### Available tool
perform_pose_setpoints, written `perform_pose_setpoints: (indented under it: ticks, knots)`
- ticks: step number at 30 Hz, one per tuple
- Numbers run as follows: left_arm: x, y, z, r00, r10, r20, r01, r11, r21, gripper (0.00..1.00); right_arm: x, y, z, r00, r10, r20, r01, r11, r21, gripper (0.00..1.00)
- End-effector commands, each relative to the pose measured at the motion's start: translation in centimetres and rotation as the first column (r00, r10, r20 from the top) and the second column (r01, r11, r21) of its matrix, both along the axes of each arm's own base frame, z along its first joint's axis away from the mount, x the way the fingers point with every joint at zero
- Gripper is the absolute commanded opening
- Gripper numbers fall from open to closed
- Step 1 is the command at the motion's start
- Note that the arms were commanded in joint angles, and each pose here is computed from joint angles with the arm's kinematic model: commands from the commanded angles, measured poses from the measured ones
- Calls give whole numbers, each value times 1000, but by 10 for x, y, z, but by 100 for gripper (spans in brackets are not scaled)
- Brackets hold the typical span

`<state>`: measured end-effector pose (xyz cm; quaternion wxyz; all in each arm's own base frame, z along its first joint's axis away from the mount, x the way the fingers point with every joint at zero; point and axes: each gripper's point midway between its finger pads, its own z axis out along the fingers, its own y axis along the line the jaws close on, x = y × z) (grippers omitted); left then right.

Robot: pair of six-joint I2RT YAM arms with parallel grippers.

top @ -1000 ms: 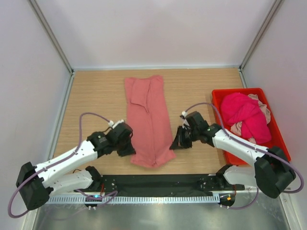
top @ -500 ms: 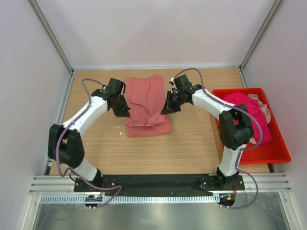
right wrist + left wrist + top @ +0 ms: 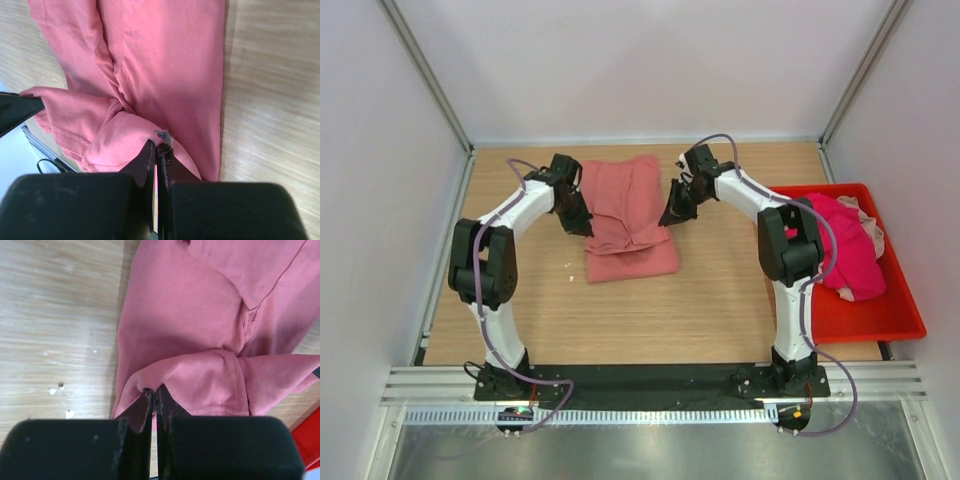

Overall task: Fold and stack the t-shirts
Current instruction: Fold the tshirt

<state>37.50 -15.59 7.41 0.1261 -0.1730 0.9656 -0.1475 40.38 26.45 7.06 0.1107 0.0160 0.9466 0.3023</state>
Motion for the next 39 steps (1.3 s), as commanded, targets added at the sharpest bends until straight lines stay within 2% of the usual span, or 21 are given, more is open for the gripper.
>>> perform_pose_setpoints:
  ticks: [1,9,19,22,23,26,27,28,29,30,31,32,33,36,39]
  knots:
    - [24,-5,13,998,-21,65,25,998,-49,0,19,5,16,999,8,52,-9,999,33,1]
    - [40,-5,0,1000,-5,27,8,996,-94,0,35,3,-4,1000,-26,6,26,998,49,1]
    - [54,-8,-3,1000,3,9,-2,995,-99,1,55,-2,3,995,-98,10,97,992,86,1]
    - [57,2,-8,999,37,-23,-38,997,-64,4,62,6,2,996,-89,-6,89,988,125,6]
    - [55,4,-10,999,44,-33,-45,997,-56,14,67,7,8,996,-91,12,88,987,132,16]
    - [55,14,-7,997,63,-38,-64,998,-27,36,70,4,21,996,-86,18,83,989,119,31]
    - [52,15,-2,997,67,-41,-68,997,-20,41,65,-1,23,997,-83,10,82,993,86,41]
    - [53,16,10,998,65,-17,-66,998,-22,47,56,-5,25,997,-74,2,74,996,50,46]
    - [52,18,19,998,62,0,-62,998,-21,60,35,-13,35,999,-33,23,33,999,5,51]
    - [49,20,25,998,60,12,-60,998,-14,62,22,-8,37,998,-1,61,5,999,-54,62]
    - [48,21,44,996,61,59,-60,998,-22,64,10,-10,37,996,22,82,-15,995,-95,66]
    - [43,23,46,996,60,61,-59,998,-17,67,-8,-11,43,992,64,113,-50,991,-125,67]
    - [41,25,51,995,61,76,-61,998,-5,68,-12,-18,39,988,65,142,-35,979,-202,68]
    - [27,33,68,992,61,112,-63,998,12,69,-28,-18,33,973,109,202,-38,945,-324,69]
    - [11,36,74,992,58,116,-60,998,15,68,-38,-2,36,961,149,232,-59,933,-356,68]
